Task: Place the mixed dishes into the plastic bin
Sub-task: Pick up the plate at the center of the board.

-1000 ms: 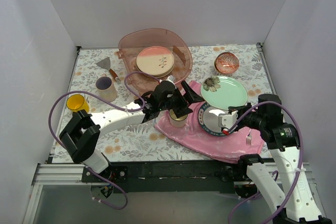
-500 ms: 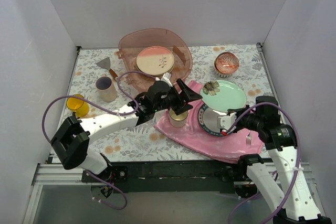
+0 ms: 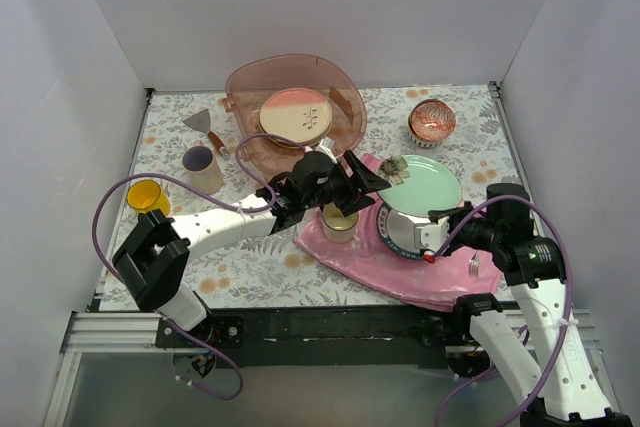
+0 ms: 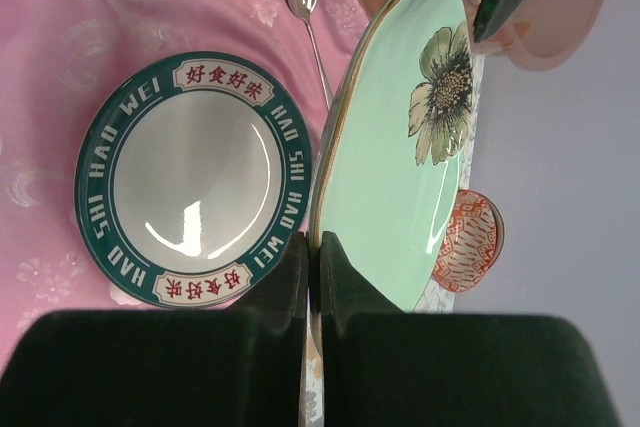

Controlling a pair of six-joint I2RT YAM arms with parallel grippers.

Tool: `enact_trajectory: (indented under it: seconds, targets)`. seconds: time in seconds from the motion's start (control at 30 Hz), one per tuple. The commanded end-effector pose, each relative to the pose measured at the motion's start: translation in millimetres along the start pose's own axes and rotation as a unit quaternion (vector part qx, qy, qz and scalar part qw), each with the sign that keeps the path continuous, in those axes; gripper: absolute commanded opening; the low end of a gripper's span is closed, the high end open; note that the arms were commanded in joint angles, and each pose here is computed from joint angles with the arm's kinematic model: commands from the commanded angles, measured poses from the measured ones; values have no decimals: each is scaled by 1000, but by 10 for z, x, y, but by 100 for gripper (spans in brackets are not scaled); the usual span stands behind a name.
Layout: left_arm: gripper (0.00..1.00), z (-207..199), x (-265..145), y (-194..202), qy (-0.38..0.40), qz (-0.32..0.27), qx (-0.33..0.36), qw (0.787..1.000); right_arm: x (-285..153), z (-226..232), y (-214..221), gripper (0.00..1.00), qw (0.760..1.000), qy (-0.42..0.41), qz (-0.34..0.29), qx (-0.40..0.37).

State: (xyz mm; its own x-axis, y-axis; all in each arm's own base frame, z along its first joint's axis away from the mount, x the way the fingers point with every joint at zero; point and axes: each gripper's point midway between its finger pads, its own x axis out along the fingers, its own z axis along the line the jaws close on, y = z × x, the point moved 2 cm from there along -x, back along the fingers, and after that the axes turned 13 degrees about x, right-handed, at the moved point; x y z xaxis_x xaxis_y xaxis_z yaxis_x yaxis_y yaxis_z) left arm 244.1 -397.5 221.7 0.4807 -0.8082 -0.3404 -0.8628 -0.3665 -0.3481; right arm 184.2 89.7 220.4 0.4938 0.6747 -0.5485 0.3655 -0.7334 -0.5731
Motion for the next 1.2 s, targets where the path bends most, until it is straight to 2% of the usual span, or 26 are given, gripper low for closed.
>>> enact_trajectory:
  seconds: [0.0, 0.07, 0.3, 0.33, 0.4, 0.57, 0.63, 0.67, 0.73, 0.77, 0.83, 0.87, 0.93, 0.97, 1.07, 1.17]
  targets:
    - [59, -330, 19, -114, 24, -4, -132, 991, -119, -352, -330, 1, 993, 64, -54, -82]
    - [53, -320, 38, -105, 25, -2, -131, 991, -109, -334, -329, 1, 993, 62, -57, -82]
    - [22, -354, 75, -63, 51, 11, -114, 992, -92, -297, -331, 1, 993, 59, -63, -79]
    - [11, -364, 69, -41, 56, 16, -112, 992, -92, -291, -331, 1, 993, 59, -64, -78]
    - [0, -383, 51, -33, 72, 16, -107, 991, -91, -272, -329, 1, 993, 57, -65, -76]
    - [0, -441, -70, -61, 102, -1, -82, 991, -74, -193, -306, 1, 994, 51, -67, -68]
    - [0, -467, -175, -98, 120, -14, -73, 990, -67, -157, -305, 7, 994, 50, -71, -60]
    - [0, -478, -221, -117, 129, -21, -70, 989, -76, -153, -316, 16, 994, 55, -74, -60]
    - [0, -464, -341, -167, 146, -37, -72, 986, -66, -124, -321, 24, 994, 54, -80, -55]
    - [0, -457, -375, -196, 150, -46, -72, 985, -58, -96, -315, 33, 994, 53, -82, -51]
    - [0, -388, -431, -234, 149, -59, -69, 985, -46, -57, -309, 44, 994, 51, -86, -48]
    - [0, -414, -487, -280, 154, -69, -66, 983, -35, -19, -296, 56, 994, 49, -87, -47]
    - [0, -375, -551, -338, 153, -80, -62, 983, -34, 5, -294, 70, 994, 51, -89, -49]
    - [0, -367, -587, -392, 156, -88, -61, 982, -39, 24, -292, 79, 993, 53, -90, -48]
    - [0, -328, -680, -492, 156, -104, -54, 981, -44, 65, -279, 86, 994, 57, -91, -38]
    - [0, -314, -750, -591, 154, -113, -47, 980, -70, 41, -290, 88, 992, 77, -95, -19]
